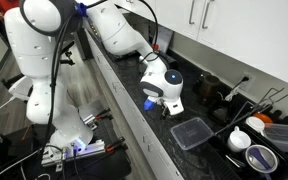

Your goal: Pick the funnel and put it on top of the cup on the counter

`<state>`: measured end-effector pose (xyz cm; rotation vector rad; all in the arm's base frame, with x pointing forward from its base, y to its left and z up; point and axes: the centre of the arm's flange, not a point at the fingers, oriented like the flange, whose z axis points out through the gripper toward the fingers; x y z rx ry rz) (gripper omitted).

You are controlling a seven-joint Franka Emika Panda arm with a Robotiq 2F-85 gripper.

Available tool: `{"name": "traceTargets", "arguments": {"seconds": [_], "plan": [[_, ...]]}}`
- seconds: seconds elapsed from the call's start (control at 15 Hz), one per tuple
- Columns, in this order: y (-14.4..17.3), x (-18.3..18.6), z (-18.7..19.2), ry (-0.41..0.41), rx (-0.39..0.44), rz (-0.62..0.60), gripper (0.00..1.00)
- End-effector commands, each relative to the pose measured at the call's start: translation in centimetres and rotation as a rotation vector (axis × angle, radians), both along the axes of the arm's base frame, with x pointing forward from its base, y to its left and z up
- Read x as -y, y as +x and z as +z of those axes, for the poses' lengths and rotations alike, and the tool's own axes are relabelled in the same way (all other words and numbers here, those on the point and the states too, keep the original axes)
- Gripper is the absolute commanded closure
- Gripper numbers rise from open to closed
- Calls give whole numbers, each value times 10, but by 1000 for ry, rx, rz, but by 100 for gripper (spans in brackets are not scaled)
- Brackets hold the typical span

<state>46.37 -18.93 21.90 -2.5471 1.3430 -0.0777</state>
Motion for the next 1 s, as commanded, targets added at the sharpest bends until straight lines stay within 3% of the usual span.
{"name": "traceTargets", "arguments": {"seconds": [0.0,0.6,0.93], "plan": [[0,0,0,0,0,0,0],[0,0,0,0,0,0,0],[6,2,-15,44,30,-22,0]]}}
